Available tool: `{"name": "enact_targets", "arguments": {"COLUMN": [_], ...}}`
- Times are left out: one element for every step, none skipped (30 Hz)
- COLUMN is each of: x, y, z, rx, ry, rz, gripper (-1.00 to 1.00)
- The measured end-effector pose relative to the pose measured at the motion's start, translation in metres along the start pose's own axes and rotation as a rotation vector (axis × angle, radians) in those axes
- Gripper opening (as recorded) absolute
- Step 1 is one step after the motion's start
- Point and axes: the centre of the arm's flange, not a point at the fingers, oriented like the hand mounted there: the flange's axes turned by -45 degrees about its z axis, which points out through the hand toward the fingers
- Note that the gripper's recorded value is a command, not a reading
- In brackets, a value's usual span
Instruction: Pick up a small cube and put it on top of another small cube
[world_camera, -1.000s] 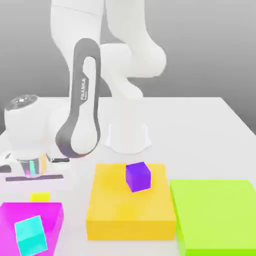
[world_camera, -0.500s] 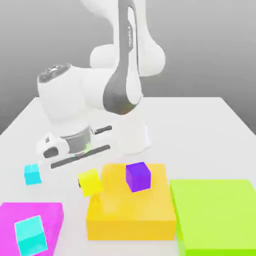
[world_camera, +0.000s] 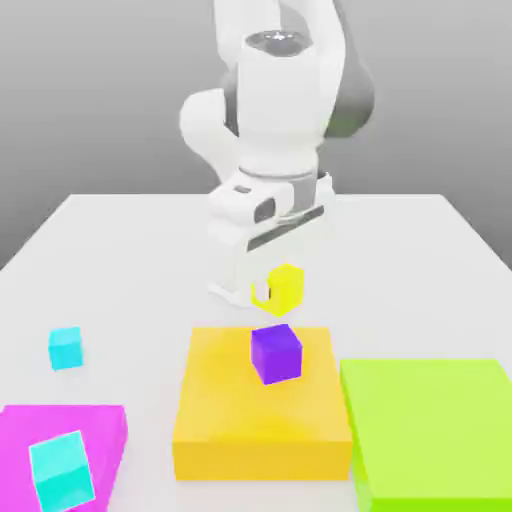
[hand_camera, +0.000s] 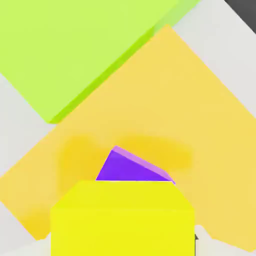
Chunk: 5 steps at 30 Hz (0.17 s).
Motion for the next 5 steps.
{"name": "enact_targets", "arguments": {"x": [-0.0003,-0.0011,-0.0011,-0.0011,-0.0011], "y": [-0.0004,-0.0009,-0.0009,-0.0009,-0.0009], "z": [0.0103,0.0202,0.0202,0.0202,0.0202], "rx": [-0.001,-0.002,-0.002,-0.002,-0.002], "ry": [-0.001,-0.001,-0.001,-0.001,-0.001], "rz": [-0.001,-0.001,-0.001,-0.001,-0.001], "gripper": [-1.0,1.0,1.0,1.0,1.0]}}
